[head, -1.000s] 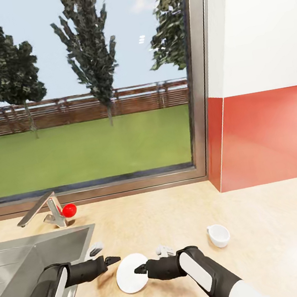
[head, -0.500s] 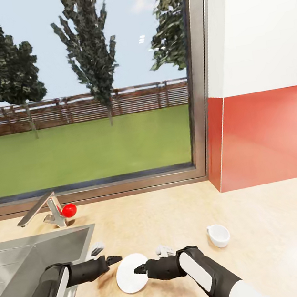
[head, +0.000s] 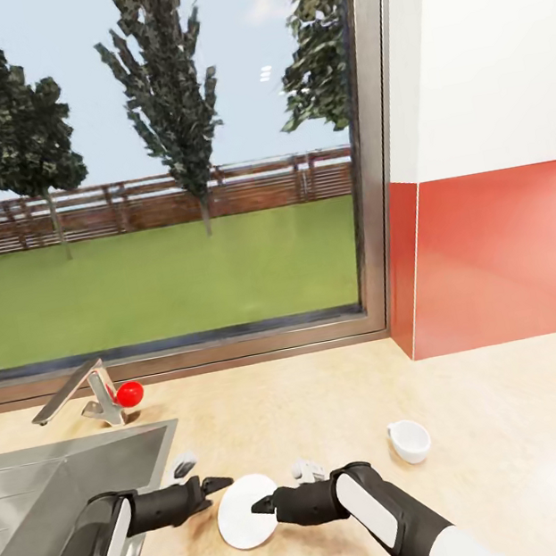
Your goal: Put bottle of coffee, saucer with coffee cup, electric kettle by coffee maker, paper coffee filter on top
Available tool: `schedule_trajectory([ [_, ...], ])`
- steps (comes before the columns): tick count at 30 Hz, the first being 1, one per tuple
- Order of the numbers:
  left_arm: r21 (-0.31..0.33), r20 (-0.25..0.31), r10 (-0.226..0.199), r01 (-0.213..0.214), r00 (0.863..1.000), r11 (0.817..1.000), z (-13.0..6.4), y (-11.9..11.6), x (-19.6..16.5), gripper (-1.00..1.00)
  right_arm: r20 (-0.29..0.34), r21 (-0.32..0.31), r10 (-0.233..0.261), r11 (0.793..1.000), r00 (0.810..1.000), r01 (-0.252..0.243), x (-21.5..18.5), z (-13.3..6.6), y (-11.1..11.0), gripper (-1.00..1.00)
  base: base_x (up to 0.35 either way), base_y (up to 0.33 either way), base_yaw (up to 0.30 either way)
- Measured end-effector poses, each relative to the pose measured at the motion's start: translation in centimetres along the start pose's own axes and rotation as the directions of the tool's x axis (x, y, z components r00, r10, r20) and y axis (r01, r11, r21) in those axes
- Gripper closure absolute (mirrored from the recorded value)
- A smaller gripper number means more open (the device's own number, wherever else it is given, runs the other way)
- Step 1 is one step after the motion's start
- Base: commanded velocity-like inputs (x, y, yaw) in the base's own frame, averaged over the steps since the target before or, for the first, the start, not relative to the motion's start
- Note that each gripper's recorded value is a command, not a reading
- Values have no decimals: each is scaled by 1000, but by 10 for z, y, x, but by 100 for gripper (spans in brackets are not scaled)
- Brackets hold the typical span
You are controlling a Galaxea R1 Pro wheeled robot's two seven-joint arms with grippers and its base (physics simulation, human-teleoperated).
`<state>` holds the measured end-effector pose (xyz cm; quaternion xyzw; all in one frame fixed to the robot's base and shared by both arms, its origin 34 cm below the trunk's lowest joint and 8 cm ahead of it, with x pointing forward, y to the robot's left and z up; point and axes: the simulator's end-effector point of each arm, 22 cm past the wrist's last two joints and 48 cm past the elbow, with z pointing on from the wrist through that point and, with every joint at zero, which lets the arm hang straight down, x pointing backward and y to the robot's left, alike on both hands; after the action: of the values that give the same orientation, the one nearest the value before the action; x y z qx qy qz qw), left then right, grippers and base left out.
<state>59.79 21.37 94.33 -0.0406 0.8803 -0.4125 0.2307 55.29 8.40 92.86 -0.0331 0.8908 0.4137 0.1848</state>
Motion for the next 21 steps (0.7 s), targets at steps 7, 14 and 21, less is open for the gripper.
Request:
schedule_trajectory([
  [7,23,-14,-23,23,1000,999,0,-6,3,-100,-3,0,4,1000,1000,-4,3,1,-1,-100,0,0,0],
  [14,56,-14,-27,28,1000,998,1,-13,3,-100,-5,1,5,1000,1000,-5,4,1,-2,-100,0,0,0],
  [21,93,-22,-30,32,999,995,11,-27,7,-100,-5,1,4,1000,1000,-4,4,1,-2,-100,0,0,0],
])
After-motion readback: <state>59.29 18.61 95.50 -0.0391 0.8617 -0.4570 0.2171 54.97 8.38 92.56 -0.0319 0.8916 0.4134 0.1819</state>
